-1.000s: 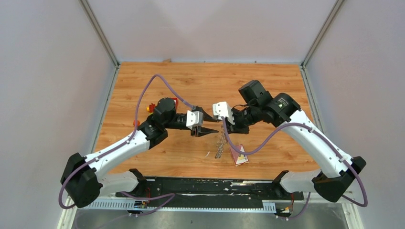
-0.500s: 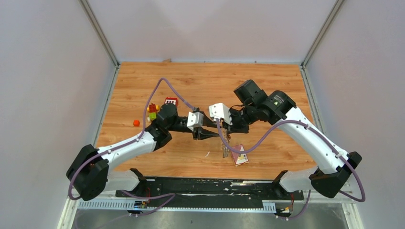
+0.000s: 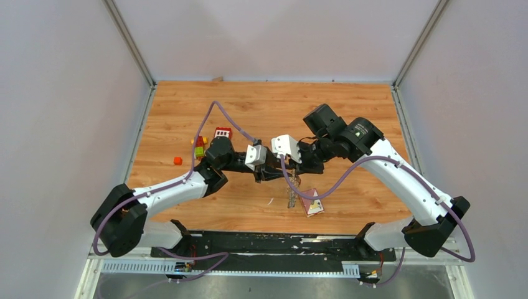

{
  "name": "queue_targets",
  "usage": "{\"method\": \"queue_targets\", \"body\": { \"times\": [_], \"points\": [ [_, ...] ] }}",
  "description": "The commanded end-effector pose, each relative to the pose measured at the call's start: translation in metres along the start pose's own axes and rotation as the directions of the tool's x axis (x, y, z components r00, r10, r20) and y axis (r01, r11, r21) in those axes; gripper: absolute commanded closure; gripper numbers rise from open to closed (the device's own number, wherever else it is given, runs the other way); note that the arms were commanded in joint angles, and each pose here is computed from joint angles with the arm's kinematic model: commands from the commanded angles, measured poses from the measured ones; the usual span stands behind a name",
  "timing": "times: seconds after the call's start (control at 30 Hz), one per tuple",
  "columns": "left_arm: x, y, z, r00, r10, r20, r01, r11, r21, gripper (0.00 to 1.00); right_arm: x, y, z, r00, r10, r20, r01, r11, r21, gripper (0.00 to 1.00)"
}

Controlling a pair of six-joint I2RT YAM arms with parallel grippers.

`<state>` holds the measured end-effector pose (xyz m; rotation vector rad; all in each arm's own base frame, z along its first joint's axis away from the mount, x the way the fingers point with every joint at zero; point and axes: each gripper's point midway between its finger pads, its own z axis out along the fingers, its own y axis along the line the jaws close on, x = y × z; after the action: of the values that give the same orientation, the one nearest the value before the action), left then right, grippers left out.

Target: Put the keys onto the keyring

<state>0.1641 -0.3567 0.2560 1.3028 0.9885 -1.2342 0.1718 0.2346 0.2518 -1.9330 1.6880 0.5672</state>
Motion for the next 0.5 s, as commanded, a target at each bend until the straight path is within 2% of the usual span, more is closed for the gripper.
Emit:
{"method": "queue_targets", "body": {
  "times": [0.0, 0.1, 0.47],
  "points": [
    [-0.0069, -0.0011, 0.0039, 1.000, 0.010, 0.025, -0.011, 1.000, 0.013, 0.70, -0.0173, -0.0032, -0.0116, 0.998, -0.031, 0.059, 0.029, 0.999, 0.038, 1.00],
    [-0.0055, -0.0018, 0.0046, 1.000, 0.007, 0.021, -0.008, 1.000, 0.016, 0.74, -0.0175, -0.0029, -0.0114, 0.998, -0.029, 0.063, 0.027, 0.999, 0.038, 1.00],
    [-0.0043, -0.0017, 0.0074, 1.000, -0.005, 0.022, 0.004, 1.000, 0.013, 0.77, -0.0185, -0.0020, -0.0098, 0.997, -0.027, 0.076, 0.024, 0.999, 0.036, 1.00]
  ]
}}
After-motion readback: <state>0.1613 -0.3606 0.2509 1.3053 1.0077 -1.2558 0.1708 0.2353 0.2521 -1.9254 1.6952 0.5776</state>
